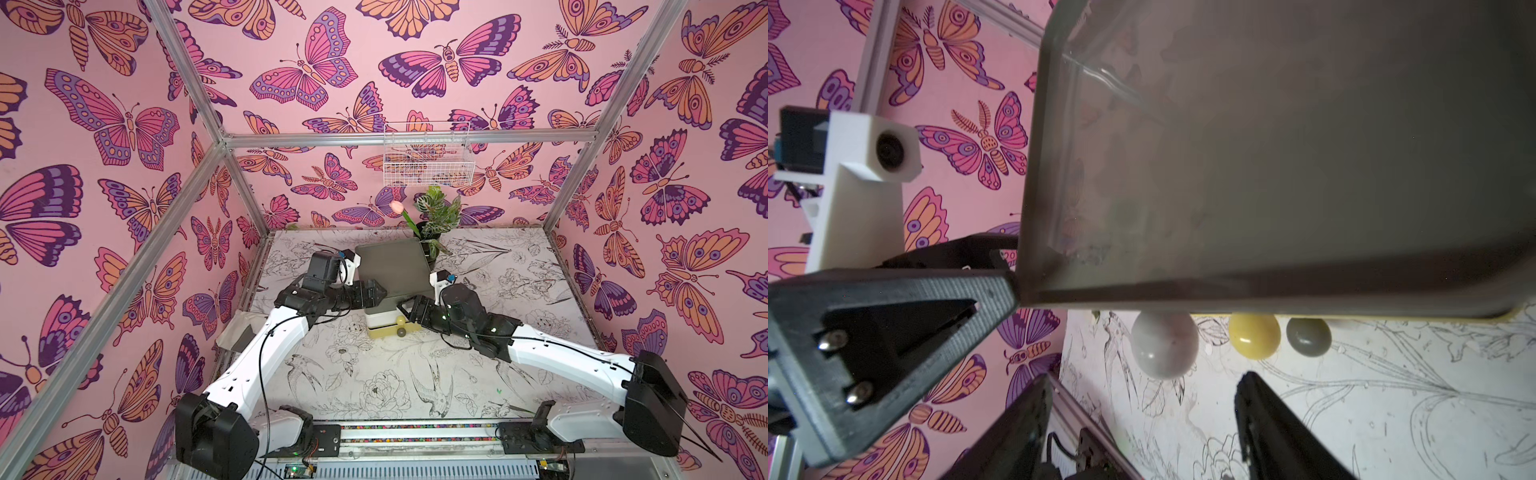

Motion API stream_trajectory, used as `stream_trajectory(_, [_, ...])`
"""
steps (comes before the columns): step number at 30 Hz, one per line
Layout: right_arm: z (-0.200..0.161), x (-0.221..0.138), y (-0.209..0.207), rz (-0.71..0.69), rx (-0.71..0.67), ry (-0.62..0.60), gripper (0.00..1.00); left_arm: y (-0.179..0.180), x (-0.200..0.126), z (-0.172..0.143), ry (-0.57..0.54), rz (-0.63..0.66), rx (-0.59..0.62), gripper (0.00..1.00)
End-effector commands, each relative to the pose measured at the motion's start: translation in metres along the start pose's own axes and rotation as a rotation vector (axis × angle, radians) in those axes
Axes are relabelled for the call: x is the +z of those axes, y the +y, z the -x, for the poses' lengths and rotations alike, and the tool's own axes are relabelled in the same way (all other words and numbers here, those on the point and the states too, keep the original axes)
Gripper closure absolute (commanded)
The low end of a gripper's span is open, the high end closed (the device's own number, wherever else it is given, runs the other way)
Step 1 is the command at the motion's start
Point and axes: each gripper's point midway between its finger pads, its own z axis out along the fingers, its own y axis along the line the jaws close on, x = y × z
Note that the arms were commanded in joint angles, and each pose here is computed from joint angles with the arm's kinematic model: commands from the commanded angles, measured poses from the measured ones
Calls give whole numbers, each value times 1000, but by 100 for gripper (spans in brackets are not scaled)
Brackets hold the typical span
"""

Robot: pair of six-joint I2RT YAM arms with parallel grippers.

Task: Take the keys out of the drawer
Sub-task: Open the drawer in the storage box.

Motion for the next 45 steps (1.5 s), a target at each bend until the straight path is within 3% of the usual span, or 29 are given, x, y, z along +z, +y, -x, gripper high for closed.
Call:
stream_trajectory(1, [10, 0, 7, 12, 6, -132, 27, 1, 0, -4, 0, 1, -1, 5])
stream_trajectory(6, [-7, 10, 4, 62, 96, -160, 28, 2, 4, -5, 10, 6, -5, 5])
stream_trajectory(11, [0, 7, -12, 34, 156, -238, 31, -1, 4, -4, 11, 0, -1, 5])
stream_trajectory(31, [12, 33, -6, 53, 181, -220, 42, 2, 1, -5, 9, 29, 28, 4])
stream_trajectory(37, [12, 35, -9, 42, 187, -227, 50, 2, 1, -4, 11, 28, 29, 4])
stream_trajectory(41, [14, 37, -10, 39, 194, -235, 68, 2, 1, -6, 15, 26, 27, 4])
stream_trajectory(45, [11, 39, -5, 59, 194, -210, 68, 2, 0, -6, 14, 26, 28, 4])
